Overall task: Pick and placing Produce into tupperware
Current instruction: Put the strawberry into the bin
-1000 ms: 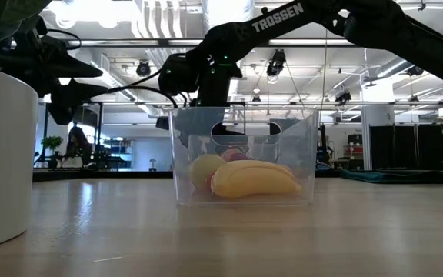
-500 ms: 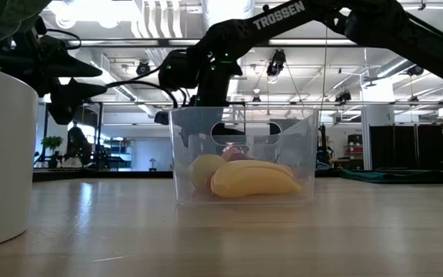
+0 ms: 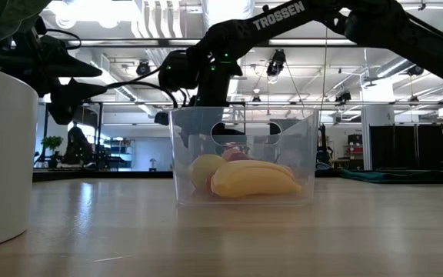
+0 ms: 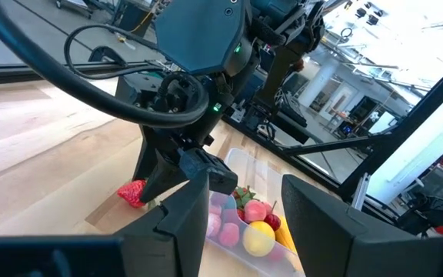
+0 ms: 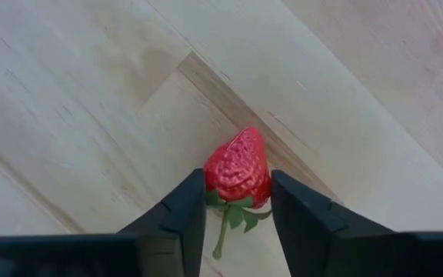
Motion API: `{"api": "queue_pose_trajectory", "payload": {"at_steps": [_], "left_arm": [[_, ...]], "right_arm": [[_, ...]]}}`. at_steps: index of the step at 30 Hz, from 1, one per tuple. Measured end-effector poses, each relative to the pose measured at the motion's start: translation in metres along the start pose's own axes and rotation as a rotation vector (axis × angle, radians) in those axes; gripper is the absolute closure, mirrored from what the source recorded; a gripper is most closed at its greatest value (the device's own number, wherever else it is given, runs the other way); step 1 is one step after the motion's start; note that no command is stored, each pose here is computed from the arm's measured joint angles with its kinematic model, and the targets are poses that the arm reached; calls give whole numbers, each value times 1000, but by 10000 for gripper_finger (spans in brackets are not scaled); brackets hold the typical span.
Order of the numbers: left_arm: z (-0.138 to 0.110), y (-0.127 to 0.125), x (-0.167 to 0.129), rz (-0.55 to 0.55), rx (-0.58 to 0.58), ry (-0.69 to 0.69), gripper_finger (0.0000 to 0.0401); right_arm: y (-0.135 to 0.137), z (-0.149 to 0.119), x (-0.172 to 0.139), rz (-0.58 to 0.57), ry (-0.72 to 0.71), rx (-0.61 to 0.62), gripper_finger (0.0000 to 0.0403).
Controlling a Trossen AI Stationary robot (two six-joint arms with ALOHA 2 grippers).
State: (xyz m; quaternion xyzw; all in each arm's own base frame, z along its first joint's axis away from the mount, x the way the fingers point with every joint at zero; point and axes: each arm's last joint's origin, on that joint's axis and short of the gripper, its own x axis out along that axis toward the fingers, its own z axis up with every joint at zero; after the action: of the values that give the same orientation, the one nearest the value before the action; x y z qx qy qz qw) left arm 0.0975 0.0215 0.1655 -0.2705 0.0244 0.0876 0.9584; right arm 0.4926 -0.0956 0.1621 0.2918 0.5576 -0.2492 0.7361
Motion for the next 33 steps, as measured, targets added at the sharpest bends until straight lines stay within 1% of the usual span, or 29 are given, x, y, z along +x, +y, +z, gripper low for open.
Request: {"api": "queue_pose_trajectory", "payload": {"at_steps": [4,9,13,17,20,23,26,30,33], "left_arm": [[0,0,0,0,0,0,251],[0,0,0,0,0,0,251],[0,0,0,1,-7,0,251],[0,0,0,1,-8,-1,251],[0,0,0,3,-8,-2,251],[0,0,0,4,-8,-2,251],[0,0,0,4,-8,-3,251],[0,0,0,4,-8,-3,251],[0,0,0,3,-8,-3,251]], "right_arm": [[-2,2,-1,1,-3,-3,284],[-5,8,-5,5,-19,9,278],[-10,13,-20,12,-36,20,277],[-15,15,-45,10,-41,15,278],[-19,9,-71,-15,-2,-10,275],[-19,-4,-104,-36,35,-54,273],[-14,-21,-137,-33,46,-85,273],[-3,-43,-175,12,26,-118,278],[6,-59,-193,75,31,-108,278]]}}
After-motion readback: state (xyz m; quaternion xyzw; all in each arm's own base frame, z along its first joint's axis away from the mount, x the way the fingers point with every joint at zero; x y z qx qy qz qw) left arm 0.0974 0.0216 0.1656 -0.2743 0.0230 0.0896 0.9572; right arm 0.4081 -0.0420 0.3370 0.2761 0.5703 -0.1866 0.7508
